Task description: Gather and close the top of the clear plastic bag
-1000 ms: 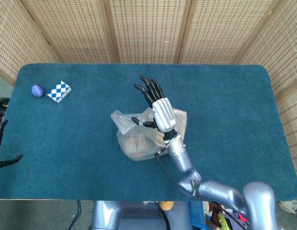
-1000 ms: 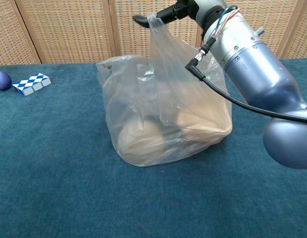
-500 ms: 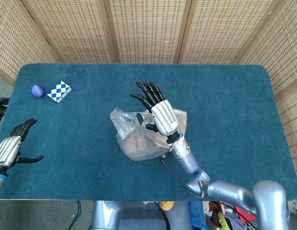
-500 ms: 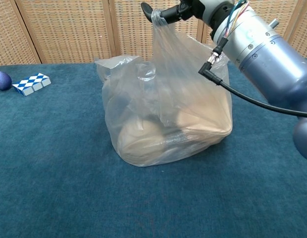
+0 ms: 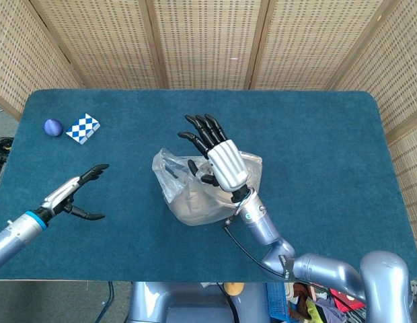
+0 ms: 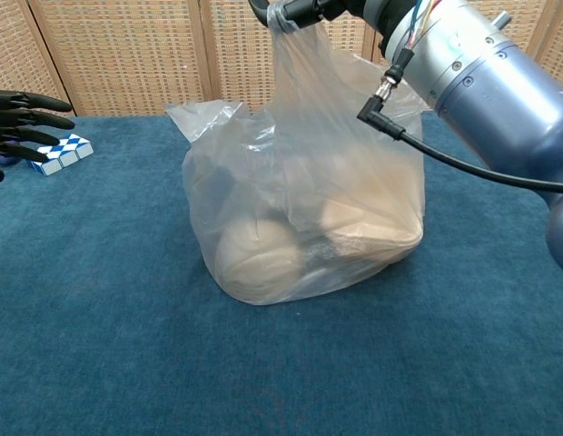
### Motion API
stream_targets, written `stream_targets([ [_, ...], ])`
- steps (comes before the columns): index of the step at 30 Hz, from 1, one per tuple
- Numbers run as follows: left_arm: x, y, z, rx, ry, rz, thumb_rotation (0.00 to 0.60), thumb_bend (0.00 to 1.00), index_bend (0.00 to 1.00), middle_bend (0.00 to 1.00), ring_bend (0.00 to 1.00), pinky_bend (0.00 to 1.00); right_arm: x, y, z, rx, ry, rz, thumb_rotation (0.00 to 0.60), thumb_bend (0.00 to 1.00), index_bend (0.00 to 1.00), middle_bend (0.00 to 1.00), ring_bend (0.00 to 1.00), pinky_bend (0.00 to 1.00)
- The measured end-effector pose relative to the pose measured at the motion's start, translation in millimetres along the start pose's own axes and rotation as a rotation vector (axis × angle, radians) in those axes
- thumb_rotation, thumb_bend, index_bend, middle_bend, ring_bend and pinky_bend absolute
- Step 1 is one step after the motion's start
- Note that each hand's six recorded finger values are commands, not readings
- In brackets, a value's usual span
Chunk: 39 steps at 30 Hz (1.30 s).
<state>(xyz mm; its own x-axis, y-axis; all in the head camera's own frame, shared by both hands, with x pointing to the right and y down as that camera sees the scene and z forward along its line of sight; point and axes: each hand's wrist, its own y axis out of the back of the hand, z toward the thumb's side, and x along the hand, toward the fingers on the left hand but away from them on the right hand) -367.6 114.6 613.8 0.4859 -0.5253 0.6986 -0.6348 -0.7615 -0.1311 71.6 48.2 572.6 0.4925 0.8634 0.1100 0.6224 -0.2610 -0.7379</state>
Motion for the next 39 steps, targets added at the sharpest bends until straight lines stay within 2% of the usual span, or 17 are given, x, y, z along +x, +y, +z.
stream_targets([
  [4,18.9,-9.3,14.2,-0.088,-0.006,-0.113,0.596,0.09,0.0,0.0,0.0,0.06,-0.6,0.5,0.7,-0.009,-0.002,-0.001,0.6,0.56,0.21,0.08,0.0,0.0],
  [9,45.6,-21.6,29.8,-0.155,0.004,-0.229,0.546,0.09,0.0,0.0,0.0,0.06,-1.1,3.0,2.0,-0.02,0.002,-0.003,0.6,0.56,0.21,0.08,0.0,0.0],
  [16,76.6,-38.4,37.3,-0.212,0.017,-0.316,0.531,0.09,0.0,0.0,0.0,0.06,-1.5,6.7,0.9,-0.032,0.004,-0.007,0.6,0.56,0.21,0.08,0.0,0.0],
  [29,97.3,-40.5,69.3,-0.247,-0.072,-0.335,0.519,0.08,0.0,0.0,0.0,0.05,4.5,3.3,6.6,-0.042,0.038,0.016,0.6,0.56,0.21,0.08,0.0,0.0],
  [31,100.0,-41.2,72.1,-0.249,-0.085,-0.33,0.489,0.09,0.0,0.0,0.0,0.04,5.3,2.8,7.0,-0.046,0.038,0.018,0.6,0.56,0.21,0.08,0.0,0.0],
  [35,106.0,-44.4,76.7,-0.266,-0.127,-0.306,0.348,0.1,0.0,0.0,0.0,0.03,6.8,3.1,5.7,-0.047,0.037,0.017,0.6,0.56,0.21,0.08,0.0,0.0],
  [39,111.2,-51.1,82.5,-0.371,-0.214,-0.27,0.298,0.11,0.0,0.0,0.0,0.02,7.1,5.6,3.4,-0.045,0.033,0.011,0.6,0.56,0.21,0.08,0.0,0.0],
])
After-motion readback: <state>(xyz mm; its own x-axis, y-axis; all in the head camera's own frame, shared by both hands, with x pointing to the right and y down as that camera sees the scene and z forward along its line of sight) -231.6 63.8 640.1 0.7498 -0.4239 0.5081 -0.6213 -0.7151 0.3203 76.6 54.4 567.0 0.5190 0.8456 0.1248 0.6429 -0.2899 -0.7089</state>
